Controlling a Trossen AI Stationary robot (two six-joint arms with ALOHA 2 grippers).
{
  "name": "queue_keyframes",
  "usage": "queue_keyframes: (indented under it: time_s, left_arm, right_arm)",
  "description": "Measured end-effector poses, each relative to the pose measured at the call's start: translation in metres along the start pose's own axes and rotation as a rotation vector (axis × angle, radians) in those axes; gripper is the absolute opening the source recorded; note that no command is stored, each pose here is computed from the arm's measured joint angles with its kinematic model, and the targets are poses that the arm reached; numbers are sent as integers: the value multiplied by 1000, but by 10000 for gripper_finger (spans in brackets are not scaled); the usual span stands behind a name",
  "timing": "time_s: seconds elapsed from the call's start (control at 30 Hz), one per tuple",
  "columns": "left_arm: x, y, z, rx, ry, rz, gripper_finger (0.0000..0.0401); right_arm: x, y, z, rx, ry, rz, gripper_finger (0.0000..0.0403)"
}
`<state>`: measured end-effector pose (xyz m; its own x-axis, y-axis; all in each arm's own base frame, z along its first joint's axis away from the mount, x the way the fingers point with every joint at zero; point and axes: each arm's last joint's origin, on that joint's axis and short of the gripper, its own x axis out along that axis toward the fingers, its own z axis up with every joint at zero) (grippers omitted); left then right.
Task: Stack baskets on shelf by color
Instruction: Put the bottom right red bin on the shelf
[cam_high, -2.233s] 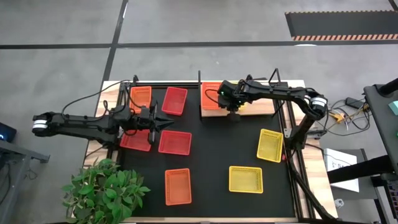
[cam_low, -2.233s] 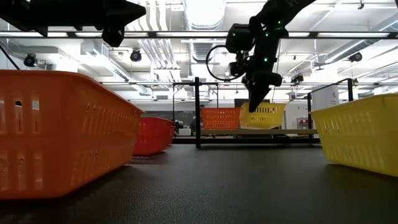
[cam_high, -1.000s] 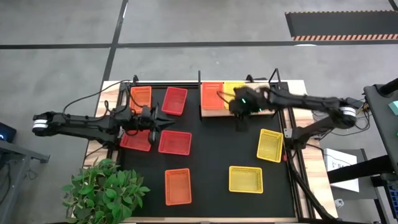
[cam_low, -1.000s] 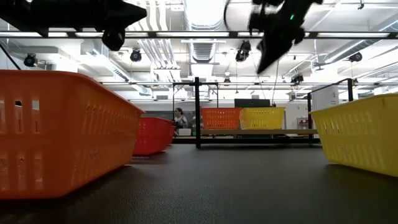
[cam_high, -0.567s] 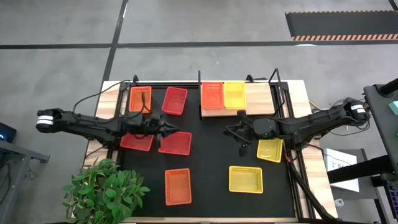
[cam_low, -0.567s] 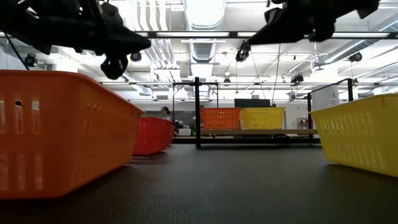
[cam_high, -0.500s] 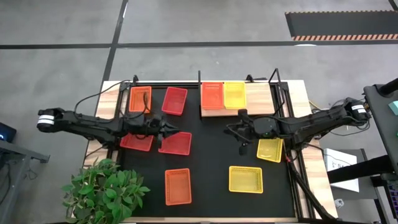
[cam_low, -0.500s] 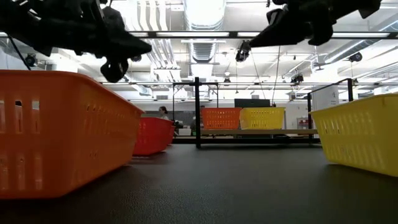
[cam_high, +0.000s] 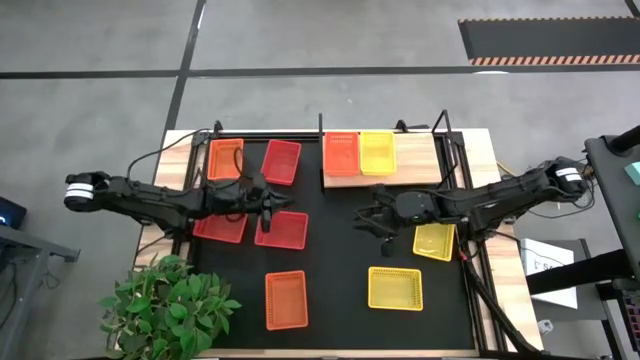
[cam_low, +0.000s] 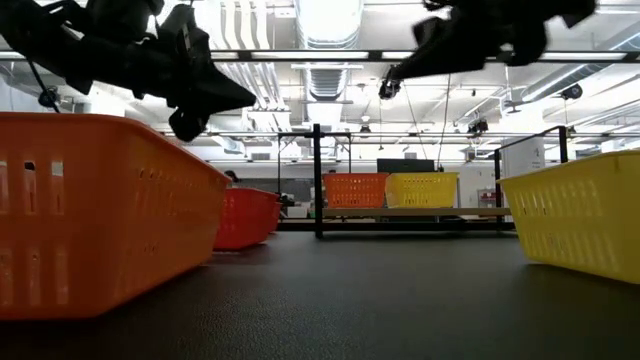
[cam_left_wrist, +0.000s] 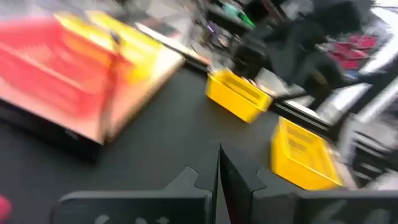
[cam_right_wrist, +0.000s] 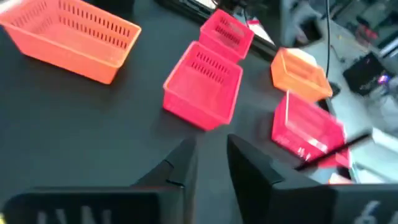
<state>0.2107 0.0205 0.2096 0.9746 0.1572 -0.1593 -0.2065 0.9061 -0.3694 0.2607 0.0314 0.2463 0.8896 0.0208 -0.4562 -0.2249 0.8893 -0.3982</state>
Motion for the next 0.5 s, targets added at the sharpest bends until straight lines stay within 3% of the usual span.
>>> queue_keyframes:
  time_s: [0.33,0.5]
  left_arm:
    - [-12,1,11,224,-94,81,0]
    - [-17,0,15,241,-124,75,0]
  right_arm:
    - [79,-8,35,-206,60,258,153]
    - [118,-19,35,-260,138,361,162]
